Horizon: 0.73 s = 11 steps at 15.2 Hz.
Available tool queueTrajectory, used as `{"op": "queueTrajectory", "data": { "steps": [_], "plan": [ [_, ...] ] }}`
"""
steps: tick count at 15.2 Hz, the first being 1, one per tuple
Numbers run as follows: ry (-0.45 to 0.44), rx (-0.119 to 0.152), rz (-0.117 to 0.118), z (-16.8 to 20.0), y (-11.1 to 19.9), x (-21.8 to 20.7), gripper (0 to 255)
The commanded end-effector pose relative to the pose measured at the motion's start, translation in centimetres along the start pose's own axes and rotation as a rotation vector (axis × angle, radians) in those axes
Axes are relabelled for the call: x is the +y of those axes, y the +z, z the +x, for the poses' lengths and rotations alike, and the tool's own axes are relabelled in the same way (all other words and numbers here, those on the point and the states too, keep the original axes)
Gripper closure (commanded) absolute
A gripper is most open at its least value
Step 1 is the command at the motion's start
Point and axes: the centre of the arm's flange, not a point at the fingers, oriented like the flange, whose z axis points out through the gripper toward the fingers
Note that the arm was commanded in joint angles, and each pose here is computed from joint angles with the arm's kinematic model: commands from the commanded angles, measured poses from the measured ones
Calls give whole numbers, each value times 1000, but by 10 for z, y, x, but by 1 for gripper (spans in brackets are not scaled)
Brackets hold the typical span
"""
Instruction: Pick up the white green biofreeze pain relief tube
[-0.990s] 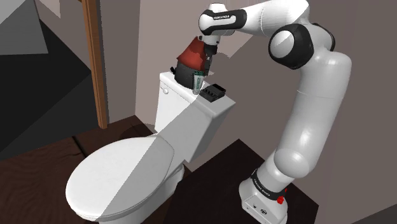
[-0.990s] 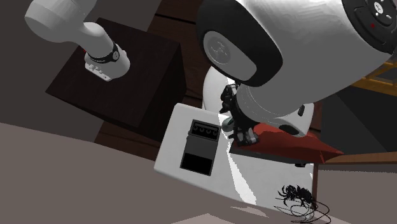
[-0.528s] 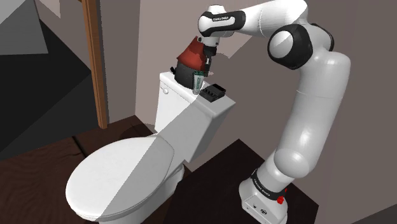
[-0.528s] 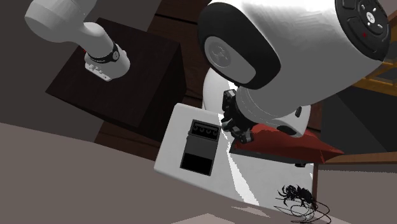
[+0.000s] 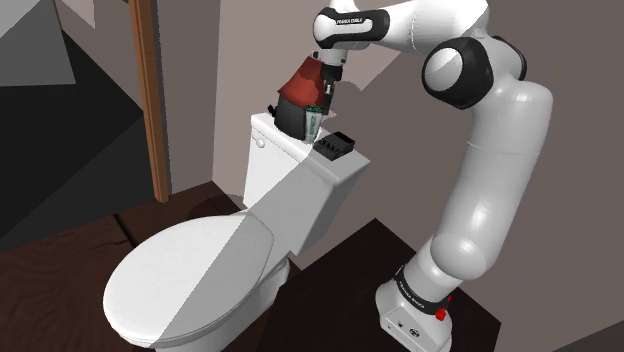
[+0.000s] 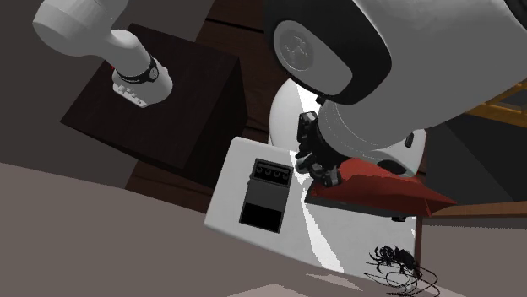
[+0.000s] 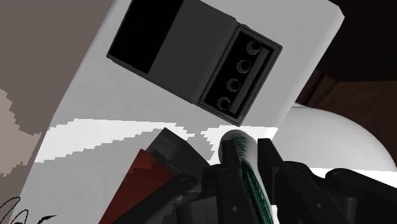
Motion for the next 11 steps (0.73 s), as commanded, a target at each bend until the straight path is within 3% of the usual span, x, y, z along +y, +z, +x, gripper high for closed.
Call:
{"op": "queueTrajectory", "data": {
  "steps": [1,11],
  "plan": [
    [0,0,0,-2,-10,0,255],
    [0,0,0,-9,-52,-2,255]
  ]
}}
